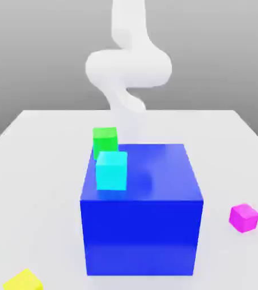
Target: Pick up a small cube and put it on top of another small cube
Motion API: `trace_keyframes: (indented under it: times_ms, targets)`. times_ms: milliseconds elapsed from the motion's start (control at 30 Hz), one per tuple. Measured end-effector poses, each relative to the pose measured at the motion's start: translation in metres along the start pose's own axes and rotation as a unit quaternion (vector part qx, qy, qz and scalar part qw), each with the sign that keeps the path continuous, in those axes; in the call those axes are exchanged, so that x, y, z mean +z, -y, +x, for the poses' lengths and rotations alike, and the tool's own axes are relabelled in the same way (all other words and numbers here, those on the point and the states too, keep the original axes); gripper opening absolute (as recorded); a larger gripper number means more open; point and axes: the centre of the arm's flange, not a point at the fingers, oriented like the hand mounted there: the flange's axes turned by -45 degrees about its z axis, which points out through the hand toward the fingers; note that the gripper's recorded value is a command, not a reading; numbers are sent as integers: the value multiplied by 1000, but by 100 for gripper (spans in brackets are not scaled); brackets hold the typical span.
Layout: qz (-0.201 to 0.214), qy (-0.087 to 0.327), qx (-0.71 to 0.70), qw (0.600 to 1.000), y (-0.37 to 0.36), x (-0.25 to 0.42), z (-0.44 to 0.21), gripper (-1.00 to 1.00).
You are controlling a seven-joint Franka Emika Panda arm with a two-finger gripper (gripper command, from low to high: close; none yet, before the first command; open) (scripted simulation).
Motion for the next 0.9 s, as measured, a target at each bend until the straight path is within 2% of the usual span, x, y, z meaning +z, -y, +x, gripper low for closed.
trace_keyframes:
  times_ms: [200, 433, 567, 767, 900]
  targets:
    - [3, 91, -40, 995, 81, 125, -41, 0]
    - [18, 189, -91, 977, 168, 234, -140, 0]
    - [34, 245, -122, 961, 213, 274, -216, 0]
    - [65, 330, -165, 927, 265, 301, -343, 0]
    - [72, 345, -167, 921, 273, 322, -380, 0]
